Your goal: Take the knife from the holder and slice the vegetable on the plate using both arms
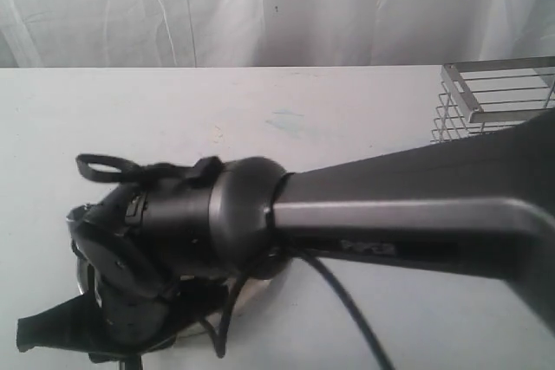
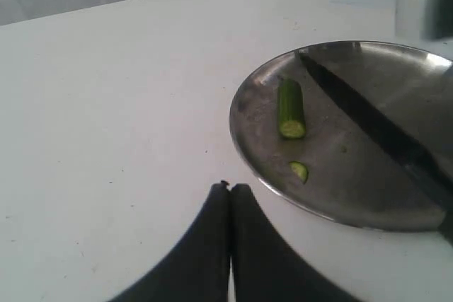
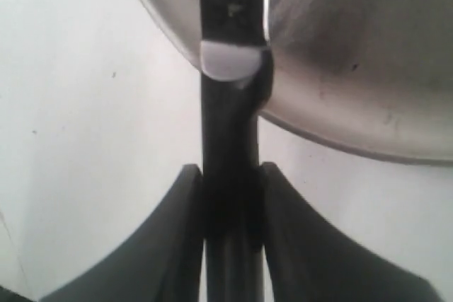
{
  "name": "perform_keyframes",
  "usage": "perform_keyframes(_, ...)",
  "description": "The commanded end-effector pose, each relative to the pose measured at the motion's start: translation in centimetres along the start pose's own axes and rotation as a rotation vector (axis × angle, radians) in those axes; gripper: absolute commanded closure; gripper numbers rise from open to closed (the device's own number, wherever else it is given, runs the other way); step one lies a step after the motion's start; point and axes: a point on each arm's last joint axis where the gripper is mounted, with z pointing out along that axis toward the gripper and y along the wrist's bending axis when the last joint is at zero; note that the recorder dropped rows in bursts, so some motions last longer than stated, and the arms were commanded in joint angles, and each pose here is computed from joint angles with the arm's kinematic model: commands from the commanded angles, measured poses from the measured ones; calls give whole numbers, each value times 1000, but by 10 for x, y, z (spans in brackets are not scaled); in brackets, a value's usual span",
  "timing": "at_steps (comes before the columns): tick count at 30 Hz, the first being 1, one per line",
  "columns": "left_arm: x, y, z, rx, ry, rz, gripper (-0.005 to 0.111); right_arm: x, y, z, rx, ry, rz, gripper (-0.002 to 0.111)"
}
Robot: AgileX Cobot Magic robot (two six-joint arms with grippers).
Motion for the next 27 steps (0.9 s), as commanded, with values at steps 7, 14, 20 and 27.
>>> perform_keyframes(7, 1, 0, 0, 6, -5, -6, 107, -19, -58, -112, 78, 114, -548, 108)
perform_keyframes(14, 1, 0, 0, 6, -5, -6, 107, -46, -112, -118, -49, 220, -501, 108)
perform_keyframes(20, 1, 0, 0, 6, -5, -6, 107, -52, -119, -90, -60, 265, -653, 108)
perform_keyframes(27, 1, 0, 0, 6, -5, -6, 107, -65, -135, -42, 69, 278, -721, 108)
